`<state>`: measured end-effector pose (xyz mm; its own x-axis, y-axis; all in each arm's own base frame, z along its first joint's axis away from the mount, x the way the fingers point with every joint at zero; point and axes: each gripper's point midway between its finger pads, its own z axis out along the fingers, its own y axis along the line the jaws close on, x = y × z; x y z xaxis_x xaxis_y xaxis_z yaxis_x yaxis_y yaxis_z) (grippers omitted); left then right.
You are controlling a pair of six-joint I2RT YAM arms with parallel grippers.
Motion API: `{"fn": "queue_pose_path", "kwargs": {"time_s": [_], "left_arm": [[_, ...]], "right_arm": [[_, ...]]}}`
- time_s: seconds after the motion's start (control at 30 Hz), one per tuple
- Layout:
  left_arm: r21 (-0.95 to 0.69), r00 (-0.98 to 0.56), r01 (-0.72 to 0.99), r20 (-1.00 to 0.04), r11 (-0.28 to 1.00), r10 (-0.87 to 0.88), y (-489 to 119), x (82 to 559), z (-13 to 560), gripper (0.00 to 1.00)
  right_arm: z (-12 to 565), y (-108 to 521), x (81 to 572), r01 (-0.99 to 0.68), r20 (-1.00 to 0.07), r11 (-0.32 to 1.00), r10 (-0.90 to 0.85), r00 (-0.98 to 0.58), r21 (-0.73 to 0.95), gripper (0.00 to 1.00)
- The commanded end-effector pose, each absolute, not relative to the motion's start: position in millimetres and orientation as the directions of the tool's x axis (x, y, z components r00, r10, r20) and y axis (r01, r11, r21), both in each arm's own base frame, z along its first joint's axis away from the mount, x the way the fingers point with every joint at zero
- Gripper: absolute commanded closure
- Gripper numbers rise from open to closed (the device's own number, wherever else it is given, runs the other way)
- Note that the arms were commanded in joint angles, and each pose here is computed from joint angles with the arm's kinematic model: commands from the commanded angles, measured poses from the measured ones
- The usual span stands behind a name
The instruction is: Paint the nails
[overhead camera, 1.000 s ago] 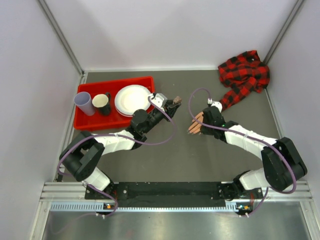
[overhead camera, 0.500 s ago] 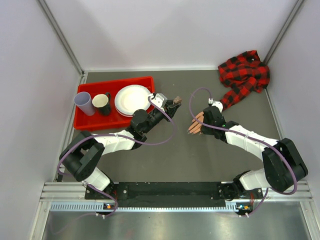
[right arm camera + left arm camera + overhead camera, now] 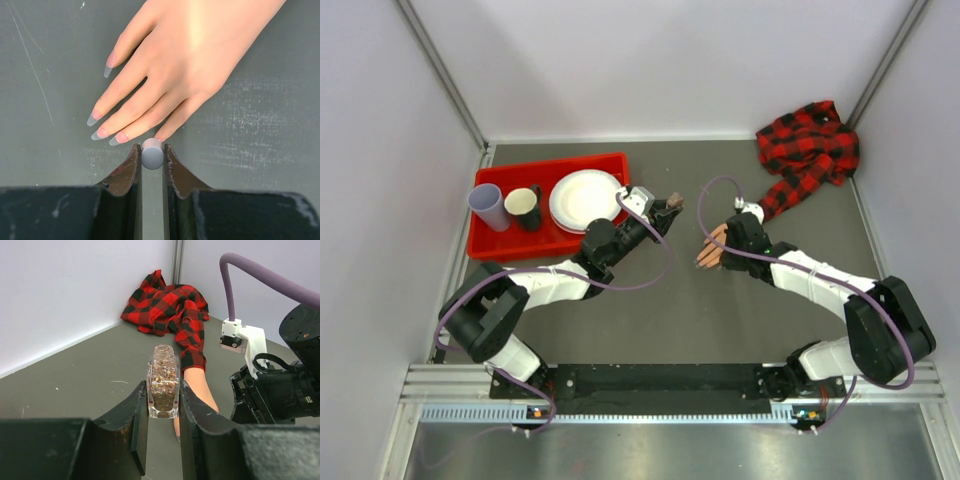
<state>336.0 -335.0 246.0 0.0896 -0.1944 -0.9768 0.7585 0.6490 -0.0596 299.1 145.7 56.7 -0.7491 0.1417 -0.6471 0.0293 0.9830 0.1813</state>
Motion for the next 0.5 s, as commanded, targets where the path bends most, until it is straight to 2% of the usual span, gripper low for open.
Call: {"fn": "queue_pose_path", "kwargs": {"time_s": [0.0, 0.47], "left_arm": [[-0.060, 0.142, 0.768, -0.955, 0.637, -0.261, -334, 334, 271, 1.00], [-0.060, 0.143, 0.768, -0.954, 0.637, -0.262, -334, 334, 272, 1.00]], "right_arm": [[73, 157, 308, -0.009, -0.674, 0.978, 0.136, -0.726, 0.207, 1.00], [80, 147, 308, 0.032, -0.698, 0.980, 0.161, -0.697, 0.194, 1.00]]}}
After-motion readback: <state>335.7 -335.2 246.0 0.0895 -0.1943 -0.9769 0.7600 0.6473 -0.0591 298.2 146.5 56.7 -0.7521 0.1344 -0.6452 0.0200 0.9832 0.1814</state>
